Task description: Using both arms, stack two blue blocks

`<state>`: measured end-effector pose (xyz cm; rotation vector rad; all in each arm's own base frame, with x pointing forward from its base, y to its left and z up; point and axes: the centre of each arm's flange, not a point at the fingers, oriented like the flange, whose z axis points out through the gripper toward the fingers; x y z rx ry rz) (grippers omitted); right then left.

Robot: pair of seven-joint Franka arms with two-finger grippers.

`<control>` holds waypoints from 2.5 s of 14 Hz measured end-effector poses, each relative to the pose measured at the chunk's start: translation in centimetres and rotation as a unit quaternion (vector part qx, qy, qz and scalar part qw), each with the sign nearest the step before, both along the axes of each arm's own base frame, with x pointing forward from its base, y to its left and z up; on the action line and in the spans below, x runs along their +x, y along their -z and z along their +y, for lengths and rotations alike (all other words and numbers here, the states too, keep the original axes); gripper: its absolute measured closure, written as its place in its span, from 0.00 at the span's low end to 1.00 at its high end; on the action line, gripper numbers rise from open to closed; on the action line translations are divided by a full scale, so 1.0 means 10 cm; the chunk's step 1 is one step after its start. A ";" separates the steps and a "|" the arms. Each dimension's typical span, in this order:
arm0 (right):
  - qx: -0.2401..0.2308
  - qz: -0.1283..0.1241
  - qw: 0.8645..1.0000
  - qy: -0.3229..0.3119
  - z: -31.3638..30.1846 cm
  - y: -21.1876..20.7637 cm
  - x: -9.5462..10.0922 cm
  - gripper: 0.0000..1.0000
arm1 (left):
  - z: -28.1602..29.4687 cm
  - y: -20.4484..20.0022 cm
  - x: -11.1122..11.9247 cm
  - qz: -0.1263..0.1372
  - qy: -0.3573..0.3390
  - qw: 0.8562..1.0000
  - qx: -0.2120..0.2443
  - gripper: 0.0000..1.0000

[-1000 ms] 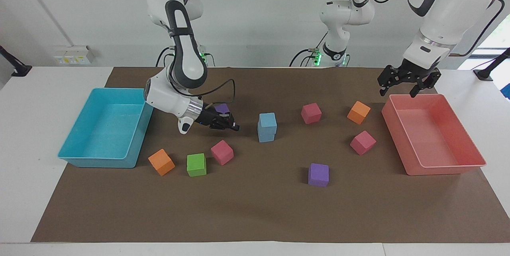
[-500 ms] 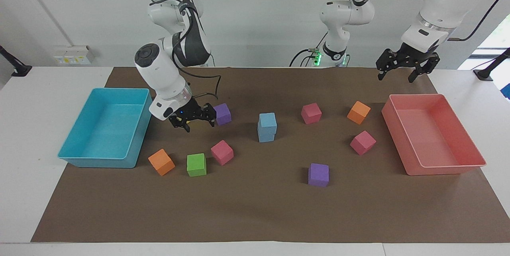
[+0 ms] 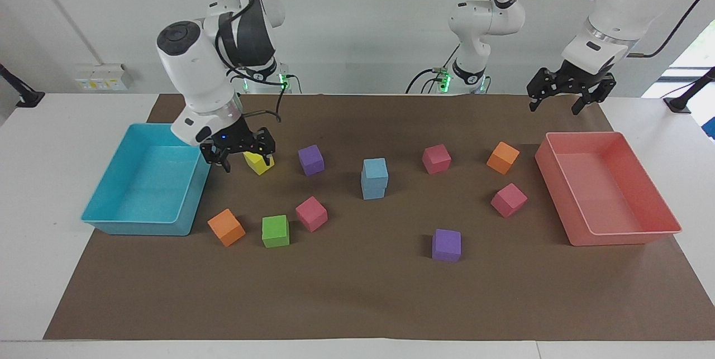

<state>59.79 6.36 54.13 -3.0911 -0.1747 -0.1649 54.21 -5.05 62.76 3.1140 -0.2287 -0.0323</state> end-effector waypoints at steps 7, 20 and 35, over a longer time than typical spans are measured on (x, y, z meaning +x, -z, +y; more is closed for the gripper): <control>-0.036 0.027 0.999 0.018 -0.36 -0.93 -0.35 0.00 | 0.02 -0.07 0.00 -0.007 -0.001 1.000 -0.001 0.00; -0.030 0.067 0.995 0.069 -0.68 -1.13 -0.83 0.00 | 0.04 -0.07 0.00 -0.007 -0.003 1.000 -0.001 0.00; -0.032 0.063 0.995 0.064 -0.69 -1.22 -0.81 0.00 | 0.04 -0.07 0.00 -0.007 -0.004 1.000 -0.001 0.00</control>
